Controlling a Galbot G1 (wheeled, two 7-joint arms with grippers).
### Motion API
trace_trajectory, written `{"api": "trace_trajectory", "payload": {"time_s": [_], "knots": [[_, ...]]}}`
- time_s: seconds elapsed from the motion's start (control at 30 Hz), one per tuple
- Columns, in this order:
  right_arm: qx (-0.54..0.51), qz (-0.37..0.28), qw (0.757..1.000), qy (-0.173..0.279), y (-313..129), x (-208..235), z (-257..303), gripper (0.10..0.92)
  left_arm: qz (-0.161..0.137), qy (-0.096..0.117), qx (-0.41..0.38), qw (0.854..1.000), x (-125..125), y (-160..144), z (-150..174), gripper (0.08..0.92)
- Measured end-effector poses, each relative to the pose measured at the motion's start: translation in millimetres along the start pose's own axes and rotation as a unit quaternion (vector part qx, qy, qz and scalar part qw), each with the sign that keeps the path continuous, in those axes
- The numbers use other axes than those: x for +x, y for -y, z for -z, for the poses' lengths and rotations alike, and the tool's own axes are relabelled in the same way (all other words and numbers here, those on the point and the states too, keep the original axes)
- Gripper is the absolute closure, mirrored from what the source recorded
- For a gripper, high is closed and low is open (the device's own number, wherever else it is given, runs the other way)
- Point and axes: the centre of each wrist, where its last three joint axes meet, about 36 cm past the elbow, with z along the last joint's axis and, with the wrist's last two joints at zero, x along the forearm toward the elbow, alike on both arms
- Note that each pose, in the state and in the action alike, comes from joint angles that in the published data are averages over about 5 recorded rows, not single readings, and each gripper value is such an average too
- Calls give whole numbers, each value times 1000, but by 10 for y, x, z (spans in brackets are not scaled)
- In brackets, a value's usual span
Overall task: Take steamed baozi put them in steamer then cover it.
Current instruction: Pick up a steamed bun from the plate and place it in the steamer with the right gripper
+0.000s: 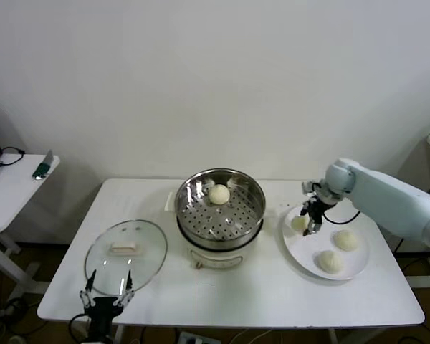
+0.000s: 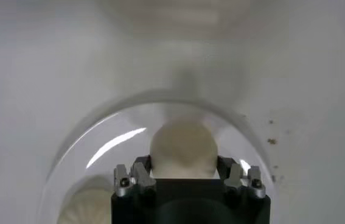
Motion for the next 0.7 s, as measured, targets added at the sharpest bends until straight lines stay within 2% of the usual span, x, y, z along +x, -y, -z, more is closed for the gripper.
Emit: {"api": "trace_trajectory", "payload": {"time_s": [0.33,0.5,0.7], "knots": [[25,-46,997,49,320,1212,901,341,-13,1,1,1000,81,76,41,177],[33,-48,995,78,321,1439,1482,343,-18,5,-1,1000,119,104,91,177],[47,-43,994,87,250,1421,2156,344,-23,10,0,1000,167,111,126,177]]}}
